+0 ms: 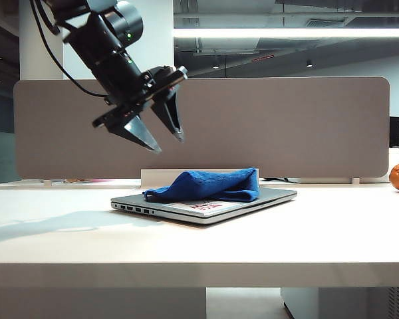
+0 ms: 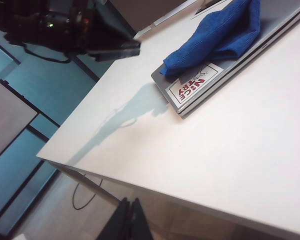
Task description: Pick up the blue rag and put it over the laptop.
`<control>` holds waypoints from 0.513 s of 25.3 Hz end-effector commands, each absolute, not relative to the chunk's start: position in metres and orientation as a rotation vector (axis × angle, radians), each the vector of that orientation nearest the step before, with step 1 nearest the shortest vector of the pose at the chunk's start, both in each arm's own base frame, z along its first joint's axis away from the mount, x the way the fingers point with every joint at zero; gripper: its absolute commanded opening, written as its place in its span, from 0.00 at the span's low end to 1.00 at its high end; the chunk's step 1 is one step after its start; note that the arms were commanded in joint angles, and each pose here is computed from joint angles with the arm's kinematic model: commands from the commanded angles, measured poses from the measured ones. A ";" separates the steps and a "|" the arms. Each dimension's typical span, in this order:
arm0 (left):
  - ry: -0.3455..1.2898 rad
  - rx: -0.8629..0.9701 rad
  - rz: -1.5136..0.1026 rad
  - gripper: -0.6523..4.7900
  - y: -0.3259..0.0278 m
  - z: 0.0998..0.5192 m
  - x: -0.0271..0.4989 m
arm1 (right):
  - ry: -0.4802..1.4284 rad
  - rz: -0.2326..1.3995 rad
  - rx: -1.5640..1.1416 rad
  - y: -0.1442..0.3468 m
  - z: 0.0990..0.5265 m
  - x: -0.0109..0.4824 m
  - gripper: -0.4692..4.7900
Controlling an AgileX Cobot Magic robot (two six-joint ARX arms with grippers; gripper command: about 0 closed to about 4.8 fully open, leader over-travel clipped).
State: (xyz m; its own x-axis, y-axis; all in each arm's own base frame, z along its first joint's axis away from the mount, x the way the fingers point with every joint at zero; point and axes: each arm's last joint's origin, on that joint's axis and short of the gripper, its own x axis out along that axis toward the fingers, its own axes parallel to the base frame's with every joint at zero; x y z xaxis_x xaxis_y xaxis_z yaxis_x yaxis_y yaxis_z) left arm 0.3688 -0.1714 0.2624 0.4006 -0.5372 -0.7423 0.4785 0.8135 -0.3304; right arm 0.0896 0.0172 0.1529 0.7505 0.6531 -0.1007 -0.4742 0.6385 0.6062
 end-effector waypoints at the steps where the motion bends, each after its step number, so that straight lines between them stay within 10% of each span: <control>1: 1.041 -0.050 -0.637 0.55 -0.167 0.264 0.360 | 0.294 0.660 0.542 0.017 0.154 0.090 0.09; 6: 1.117 0.012 -0.656 0.14 -0.164 0.259 0.352 | 0.258 0.614 0.530 0.016 0.156 0.091 0.09; 13: 1.094 0.018 -0.650 0.11 -0.161 0.270 0.347 | 0.228 0.576 0.520 0.015 0.157 0.092 0.09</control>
